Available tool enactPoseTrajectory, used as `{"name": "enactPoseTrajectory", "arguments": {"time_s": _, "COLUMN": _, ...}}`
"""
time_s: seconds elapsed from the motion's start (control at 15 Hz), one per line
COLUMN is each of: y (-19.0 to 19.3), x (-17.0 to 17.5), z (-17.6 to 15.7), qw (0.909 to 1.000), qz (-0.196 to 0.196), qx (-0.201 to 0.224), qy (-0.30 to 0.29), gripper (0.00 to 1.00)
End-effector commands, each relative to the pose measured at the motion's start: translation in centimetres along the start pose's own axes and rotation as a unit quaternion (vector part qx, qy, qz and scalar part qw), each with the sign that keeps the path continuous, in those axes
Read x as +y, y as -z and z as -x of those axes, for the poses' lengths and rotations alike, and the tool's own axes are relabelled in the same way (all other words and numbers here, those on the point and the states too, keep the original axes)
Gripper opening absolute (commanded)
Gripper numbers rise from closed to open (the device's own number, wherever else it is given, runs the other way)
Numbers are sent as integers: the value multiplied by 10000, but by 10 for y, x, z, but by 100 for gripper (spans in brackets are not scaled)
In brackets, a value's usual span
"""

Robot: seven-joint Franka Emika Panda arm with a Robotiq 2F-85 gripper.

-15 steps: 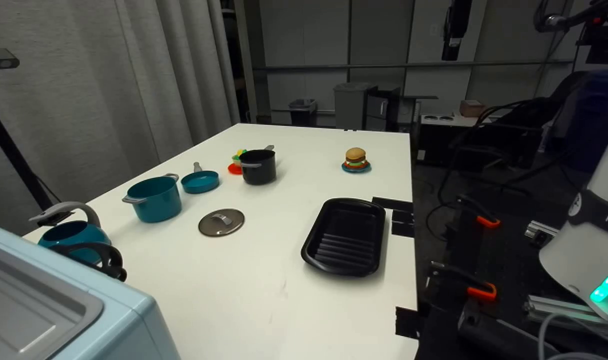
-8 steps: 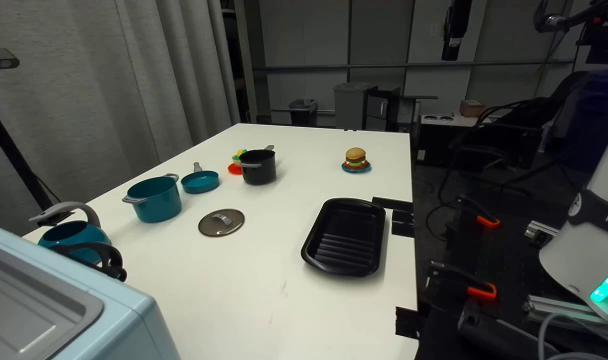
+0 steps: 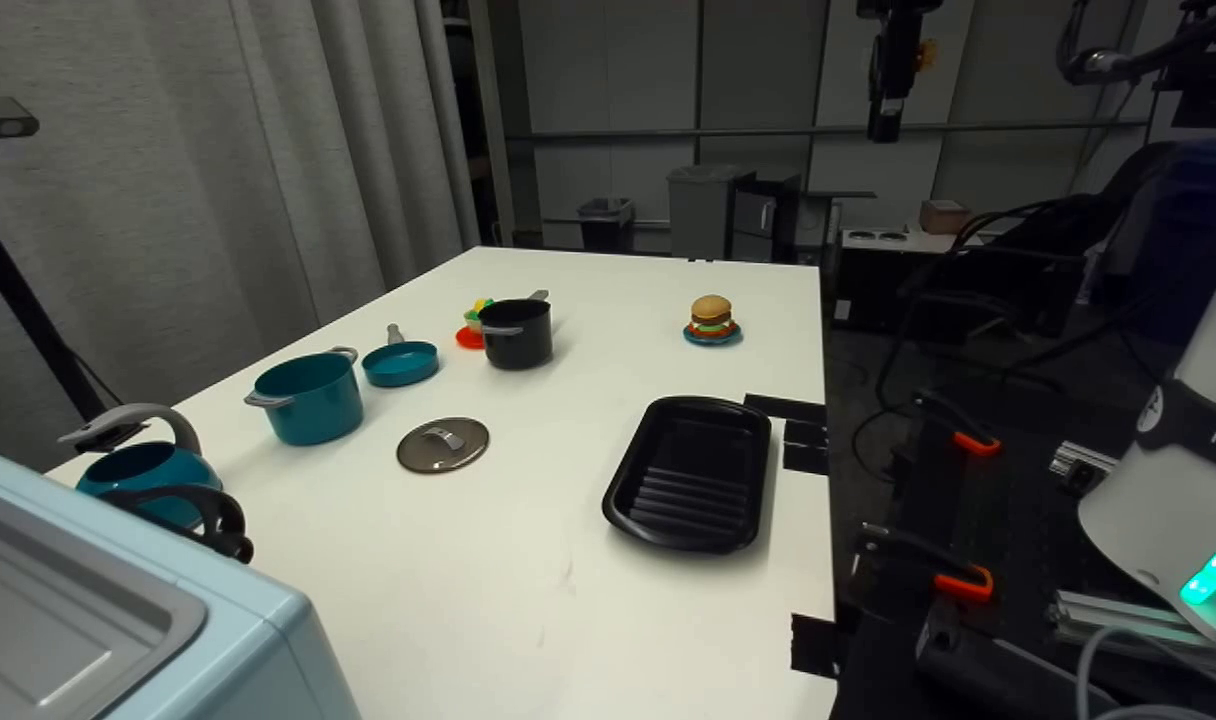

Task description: Put the lid on the black pot

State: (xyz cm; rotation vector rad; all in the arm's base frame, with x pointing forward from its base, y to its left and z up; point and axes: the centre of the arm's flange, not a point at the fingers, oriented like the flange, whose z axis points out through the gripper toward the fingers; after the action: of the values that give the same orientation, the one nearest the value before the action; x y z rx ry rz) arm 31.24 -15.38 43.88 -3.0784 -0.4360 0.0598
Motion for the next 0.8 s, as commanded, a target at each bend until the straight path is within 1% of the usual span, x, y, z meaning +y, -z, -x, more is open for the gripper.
{"name": "enactPoseTrajectory", "arguments": {"time_s": 0.0, "y": -22, "x": -7, "z": -45, "qw": 9998, "qz": 11, "qx": -160, "qy": 148, "gripper": 100}}
{"name": "enactPoseTrajectory", "arguments": {"time_s": 0.47, "y": -68, "x": -46, "z": -126, "qw": 9978, "qz": 52, "qx": -376, "qy": 538, "gripper": 100}}
{"name": "enactPoseTrajectory", "arguments": {"time_s": 0.73, "y": -86, "x": -69, "z": -172, "qw": 9978, "qz": 86, "qx": -340, "qy": 565, "gripper": 100}}
